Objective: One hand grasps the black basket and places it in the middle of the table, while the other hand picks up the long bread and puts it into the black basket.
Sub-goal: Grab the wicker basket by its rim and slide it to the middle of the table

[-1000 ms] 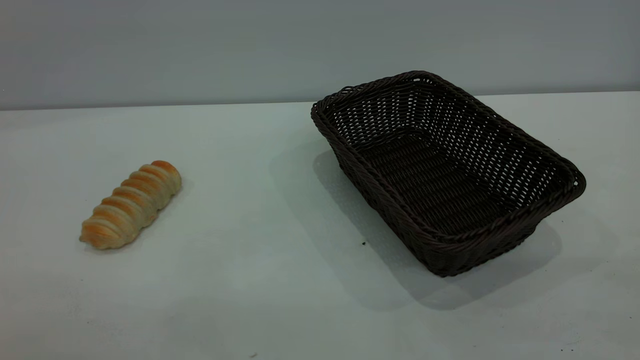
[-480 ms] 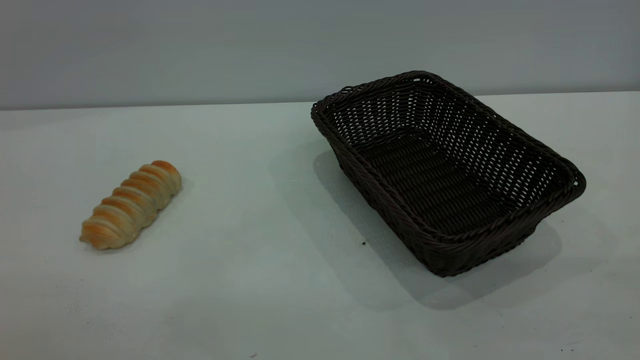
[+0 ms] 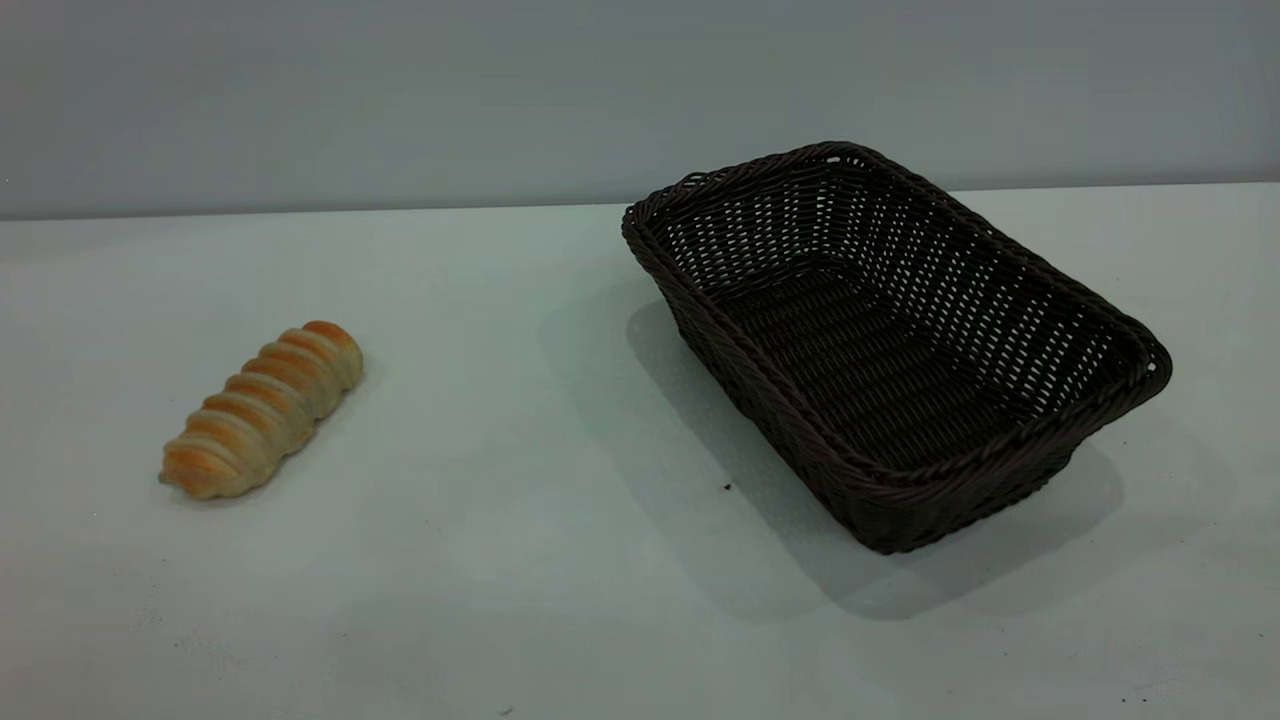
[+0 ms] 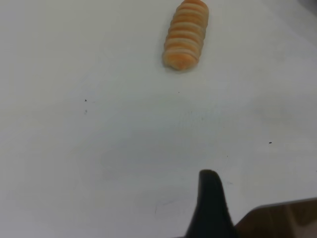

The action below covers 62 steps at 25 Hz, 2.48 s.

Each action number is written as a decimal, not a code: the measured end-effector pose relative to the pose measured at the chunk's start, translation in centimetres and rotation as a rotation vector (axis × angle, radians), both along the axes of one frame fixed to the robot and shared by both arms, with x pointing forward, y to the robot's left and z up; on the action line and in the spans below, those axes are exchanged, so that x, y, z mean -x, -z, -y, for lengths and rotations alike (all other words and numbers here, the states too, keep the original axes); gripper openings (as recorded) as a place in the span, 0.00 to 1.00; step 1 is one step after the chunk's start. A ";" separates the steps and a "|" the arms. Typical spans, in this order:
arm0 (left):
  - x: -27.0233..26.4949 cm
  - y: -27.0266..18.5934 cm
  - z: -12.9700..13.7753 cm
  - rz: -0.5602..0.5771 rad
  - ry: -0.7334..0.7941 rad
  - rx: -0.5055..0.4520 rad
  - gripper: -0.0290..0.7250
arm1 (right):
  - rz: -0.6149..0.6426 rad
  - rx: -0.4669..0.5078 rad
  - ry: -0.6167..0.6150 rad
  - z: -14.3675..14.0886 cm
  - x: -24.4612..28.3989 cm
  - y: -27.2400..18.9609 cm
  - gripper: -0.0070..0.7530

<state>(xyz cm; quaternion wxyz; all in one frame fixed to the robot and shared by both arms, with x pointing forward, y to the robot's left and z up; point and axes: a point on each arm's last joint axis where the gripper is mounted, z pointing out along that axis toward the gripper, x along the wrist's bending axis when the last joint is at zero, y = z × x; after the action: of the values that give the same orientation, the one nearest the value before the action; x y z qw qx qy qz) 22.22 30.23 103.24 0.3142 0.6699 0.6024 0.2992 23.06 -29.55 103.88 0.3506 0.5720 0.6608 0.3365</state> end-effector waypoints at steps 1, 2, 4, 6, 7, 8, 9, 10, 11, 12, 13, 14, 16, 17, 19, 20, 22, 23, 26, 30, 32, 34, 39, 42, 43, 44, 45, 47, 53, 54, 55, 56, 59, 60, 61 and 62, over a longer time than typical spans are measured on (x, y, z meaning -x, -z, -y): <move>0.0 0.0 0.0 0.000 0.000 0.000 0.81 | 0.000 0.000 0.000 0.0 0.0 0.0 0.32; 0.0 0.0 0.0 0.000 0.000 0.000 0.81 | 0.000 0.000 0.000 0.0 0.0 0.0 0.32; 0.0 0.0 0.0 0.000 0.000 0.000 0.81 | 0.000 0.000 0.000 0.0 0.0 0.0 0.32; 0.0 0.0 0.0 0.000 0.000 0.000 0.81 | 0.000 0.000 0.000 0.0 0.0 0.0 0.32; 0.0 0.0 0.0 0.000 0.000 0.000 0.81 | 0.000 0.000 0.000 0.0 0.0 0.0 0.32; 0.0 0.0 0.0 0.000 0.000 0.000 0.81 | 0.000 0.000 0.000 0.0 0.0 0.0 0.32; 0.0 0.0 0.0 0.000 0.000 0.000 0.81 | 0.000 0.000 0.000 0.0 0.0 0.0 0.32; 0.0 0.0 0.0 0.000 0.000 0.000 0.81 | 0.000 0.000 0.000 0.0 0.0 0.0 0.32; 0.0 0.0 0.0 0.000 0.000 0.000 0.81 | 0.000 0.000 0.000 0.0 0.0 0.0 0.32; 0.0 0.0 0.0 0.000 0.000 0.000 0.81 | 0.000 0.000 0.000 0.0 0.0 0.0 0.32; 0.0 0.0 0.0 0.000 0.000 0.000 0.81 | 0.000 0.000 0.000 0.0 0.0 0.0 0.32; 0.0 0.0 0.0 0.000 0.000 0.000 0.81 | 0.000 0.000 0.000 0.0 0.0 0.0 0.32; 0.0 0.0 0.0 0.000 0.000 0.000 0.81 | 0.000 0.000 0.000 0.0 0.0 0.0 0.32; 0.0 0.0 0.0 0.000 0.000 0.000 0.81 | 0.000 0.000 0.000 0.0 0.0 0.0 0.32; 0.0 0.0 0.0 0.000 0.000 0.000 0.81 | 0.000 0.000 0.000 0.0 0.0 0.0 0.32; 0.0 0.0 0.0 0.000 0.000 0.000 0.81 | 0.000 0.000 0.000 0.0 0.0 0.0 0.32; 0.0 0.0 0.0 0.000 0.000 0.000 0.81 | 0.000 0.000 0.000 0.0 0.0 0.0 0.32; 0.0 0.0 0.0 0.000 0.000 0.000 0.81 | 0.000 0.000 0.000 0.0 0.0 0.0 0.32; 0.0 0.0 0.0 0.000 0.000 0.000 0.81 | 0.000 0.000 0.000 0.0 0.0 0.0 0.32; 0.0 0.0 0.0 0.000 0.001 -0.001 0.81 | 0.000 0.000 0.000 0.0 0.0 0.0 0.32; 0.0 0.0 0.0 0.000 0.001 -0.001 0.81 | 0.000 0.000 0.000 0.0 0.0 0.0 0.32; 0.0 0.0 0.0 0.000 0.001 -0.001 0.81 | 0.000 0.000 0.000 0.0 0.0 0.0 0.32; 0.0 0.0 0.0 0.000 0.001 -0.001 0.81 | 0.000 0.000 0.000 0.0 0.0 0.0 0.32; 0.0 0.0 0.0 0.000 0.001 -0.001 0.81 | 0.000 0.000 0.000 0.0 0.0 0.0 0.32; 0.0 0.0 0.0 0.000 0.002 -0.002 0.81 | 0.000 0.000 0.000 0.0 0.0 0.0 0.32; 0.0 0.0 0.0 0.001 0.006 -0.008 0.81 | 0.000 0.000 0.000 0.0 0.0 0.0 0.32; 0.0 0.0 0.0 0.002 0.009 -0.011 0.81 | 0.000 0.000 0.000 0.0 0.0 0.0 0.32; 0.0 -0.1 0.0 0.009 0.019 -0.023 0.81 | 0.000 0.000 0.000 0.0 0.0 0.0 0.32; -0.1 -0.5 0.0 0.040 0.023 -0.027 0.81 | 0.000 -0.007 -0.005 -0.1 0.0 0.0 0.32; -0.1 -0.5 0.0 0.042 0.023 -0.027 0.81 | 0.000 -0.007 -0.005 -0.1 0.0 0.0 0.32; -0.1 -0.5 0.0 0.043 0.024 -0.028 0.81 | 0.000 -0.008 -0.005 -0.1 0.0 0.0 0.33; -0.1 -0.5 0.0 0.048 0.024 -0.028 0.81 | 0.000 -0.008 -0.005 -0.1 0.0 0.0 0.33; -0.4 -0.8 0.0 0.048 0.022 -0.026 0.81 | 0.001 -0.011 -0.007 -0.1 0.0 0.0 0.39; -0.7 -0.9 0.1 0.041 0.022 -0.026 0.81 | 0.007 -0.013 -0.008 -0.1 0.0 -0.2 0.41; -1.1 -1.1 0.1 0.037 0.021 -0.024 0.81 | 0.007 -0.019 -0.012 -0.2 -0.1 -0.3 0.45; -1.5 -1.2 0.1 0.025 0.019 -0.023 0.81 | 0.002 -0.026 -0.017 -0.3 -0.3 -0.5 0.49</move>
<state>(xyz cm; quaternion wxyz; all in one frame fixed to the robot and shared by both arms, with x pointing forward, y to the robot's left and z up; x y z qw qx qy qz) 23.77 30.12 104.46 0.3167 0.6756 0.5884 0.3114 23.34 -29.30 104.36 0.3411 0.5706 0.6607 0.3486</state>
